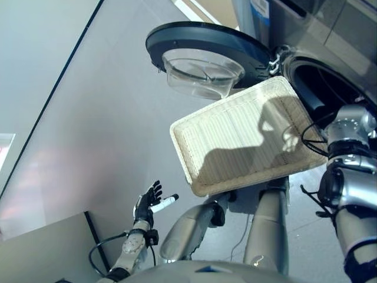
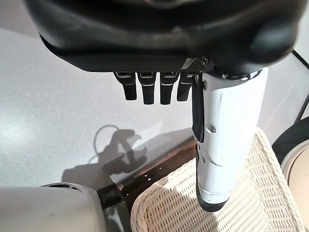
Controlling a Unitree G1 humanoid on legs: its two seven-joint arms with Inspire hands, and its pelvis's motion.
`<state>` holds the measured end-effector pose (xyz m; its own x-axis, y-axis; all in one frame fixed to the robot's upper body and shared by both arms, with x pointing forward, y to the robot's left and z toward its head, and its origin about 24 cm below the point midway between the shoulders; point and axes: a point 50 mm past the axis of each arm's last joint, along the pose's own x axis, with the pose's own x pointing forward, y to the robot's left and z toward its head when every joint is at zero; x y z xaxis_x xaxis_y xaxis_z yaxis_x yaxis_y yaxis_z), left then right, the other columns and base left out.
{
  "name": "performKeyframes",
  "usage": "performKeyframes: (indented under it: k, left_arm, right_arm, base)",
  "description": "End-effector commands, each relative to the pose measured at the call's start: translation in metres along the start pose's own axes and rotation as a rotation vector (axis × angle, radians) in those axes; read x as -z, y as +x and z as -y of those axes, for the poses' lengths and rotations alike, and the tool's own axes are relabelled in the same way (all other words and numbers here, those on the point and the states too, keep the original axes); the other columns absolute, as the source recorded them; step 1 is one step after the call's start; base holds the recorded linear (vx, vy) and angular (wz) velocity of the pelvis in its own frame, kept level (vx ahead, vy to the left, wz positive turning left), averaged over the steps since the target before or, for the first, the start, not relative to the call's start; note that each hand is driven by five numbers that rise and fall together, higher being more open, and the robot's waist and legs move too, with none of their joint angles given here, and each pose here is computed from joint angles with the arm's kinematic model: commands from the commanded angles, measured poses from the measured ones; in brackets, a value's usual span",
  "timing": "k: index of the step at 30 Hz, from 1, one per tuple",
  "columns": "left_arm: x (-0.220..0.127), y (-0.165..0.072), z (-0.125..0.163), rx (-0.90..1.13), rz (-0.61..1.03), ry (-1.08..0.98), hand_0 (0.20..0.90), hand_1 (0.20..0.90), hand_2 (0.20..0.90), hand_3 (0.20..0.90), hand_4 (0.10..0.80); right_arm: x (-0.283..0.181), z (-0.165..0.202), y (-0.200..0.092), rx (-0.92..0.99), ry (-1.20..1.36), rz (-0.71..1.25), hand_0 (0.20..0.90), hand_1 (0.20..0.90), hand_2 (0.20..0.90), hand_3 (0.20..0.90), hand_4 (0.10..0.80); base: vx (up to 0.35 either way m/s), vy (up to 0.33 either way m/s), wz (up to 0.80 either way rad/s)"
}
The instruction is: Pick up the clothes and place them into the washing machine
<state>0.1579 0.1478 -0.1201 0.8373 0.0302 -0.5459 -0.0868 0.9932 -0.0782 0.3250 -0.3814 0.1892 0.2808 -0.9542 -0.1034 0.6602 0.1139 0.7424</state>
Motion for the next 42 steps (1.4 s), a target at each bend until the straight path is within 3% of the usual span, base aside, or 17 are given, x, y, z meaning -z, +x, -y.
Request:
performKeyframes:
  k: [1, 8, 9, 12, 13, 14, 16, 17, 18, 22, 23, 25, 27, 29, 42]
  left_arm:
    - [0.014, -0.009, -0.038, -0.152, -0.052, 0.008, 0.900, 0.900, 0.900, 0.900, 0.800]
    - [0.013, -0.010, -0.039, -0.151, -0.046, 0.012, 0.900, 0.900, 0.900, 0.900, 0.800]
    - [0.012, -0.009, -0.039, -0.146, -0.037, 0.013, 0.900, 0.900, 0.900, 0.900, 0.800]
    - [0.012, -0.011, -0.038, -0.145, -0.029, 0.009, 0.900, 0.900, 0.900, 0.900, 0.800]
    - [0.010, -0.010, -0.038, -0.140, -0.025, 0.018, 0.900, 0.900, 0.900, 0.900, 0.800]
    - [0.011, -0.010, -0.038, -0.140, -0.025, 0.022, 0.900, 0.900, 0.900, 0.900, 0.800]
    - [0.011, -0.010, -0.039, -0.143, -0.024, 0.018, 0.900, 0.900, 0.900, 0.900, 0.800]
    - [0.011, -0.010, -0.040, -0.146, -0.027, 0.020, 0.900, 0.900, 0.900, 0.900, 0.800]
    - [0.010, -0.009, -0.040, -0.149, -0.023, 0.016, 0.900, 0.900, 0.900, 0.900, 0.800]
    - [0.011, -0.010, -0.040, -0.149, -0.022, 0.018, 0.900, 0.900, 0.900, 0.900, 0.800]
    - [0.010, -0.010, -0.041, -0.150, -0.021, 0.021, 0.900, 0.900, 0.900, 0.900, 0.800]
    - [0.012, -0.011, -0.041, -0.148, -0.027, 0.016, 0.900, 0.900, 0.900, 0.900, 0.800]
    - [0.014, -0.012, -0.047, -0.151, -0.052, 0.055, 0.900, 0.900, 0.900, 0.900, 0.800]
    - [0.011, -0.010, -0.047, -0.150, -0.050, 0.060, 0.900, 0.900, 0.900, 0.900, 0.800]
    - [0.025, -0.015, -0.040, -0.129, -0.120, 0.023, 0.900, 0.900, 0.900, 0.900, 0.800]
  right_arm:
    - [-0.075, -0.077, -0.020, -0.344, 0.108, 0.298, 0.900, 0.900, 0.900, 0.900, 0.800]
    - [-0.072, -0.071, -0.013, -0.317, 0.050, 0.293, 0.900, 0.900, 0.900, 0.900, 0.800]
    - [-0.071, -0.072, -0.015, -0.325, 0.047, 0.297, 0.200, 0.200, 0.200, 0.200, 0.300]
    - [-0.066, -0.070, -0.016, -0.352, 0.022, 0.299, 0.200, 0.200, 0.200, 0.200, 0.300]
    - [-0.069, -0.066, -0.012, -0.331, 0.035, 0.292, 0.345, 0.345, 0.345, 0.345, 0.404]
    - [-0.069, -0.063, -0.007, -0.307, 0.028, 0.287, 0.900, 0.900, 0.900, 0.900, 0.800]
    - [-0.070, -0.069, -0.011, -0.328, 0.034, 0.292, 0.900, 0.900, 0.900, 0.900, 0.800]
    - [-0.070, -0.067, -0.010, -0.316, 0.020, 0.294, 0.658, 0.658, 0.658, 0.658, 0.627]
    - [-0.070, -0.069, -0.013, -0.325, 0.021, 0.305, 0.200, 0.200, 0.200, 0.200, 0.300]
    - [-0.064, -0.063, -0.013, -0.334, -0.003, 0.298, 0.200, 0.200, 0.200, 0.200, 0.300]
    - [-0.067, -0.064, -0.010, -0.326, -0.008, 0.304, 0.900, 0.900, 0.900, 0.900, 0.800]
    - [-0.062, -0.060, -0.005, -0.326, -0.030, 0.264, 0.900, 0.900, 0.900, 0.900, 0.800]
    - [-0.065, -0.042, 0.018, -0.203, -0.225, 0.228, 0.900, 0.900, 0.900, 0.900, 0.800]
    - [-0.060, -0.054, 0.013, -0.227, -0.252, 0.198, 0.900, 0.900, 0.900, 0.900, 0.800]
    - [-0.033, -0.040, 0.013, -0.179, -0.351, 0.071, 0.900, 0.900, 0.900, 0.900, 0.800]
  base:
    - [0.000, 0.000, 0.00]
    - [0.002, -0.004, 0.04]
    - [0.000, 0.000, 0.00]
    - [0.000, 0.000, 0.00]
    - [0.000, 0.000, 0.00]
    - [0.000, 0.000, 0.00]
    - [0.000, 0.000, 0.00]
    - [0.000, 0.000, 0.00]
    - [0.000, 0.000, 0.00]
    - [0.000, 0.000, 0.00]
    - [0.000, 0.000, 0.00]
    - [0.000, 0.000, 0.00]
    - [-0.007, 0.005, 0.03]
    - [-0.017, 0.005, 0.13]
    - [-0.001, 0.000, 0.01]
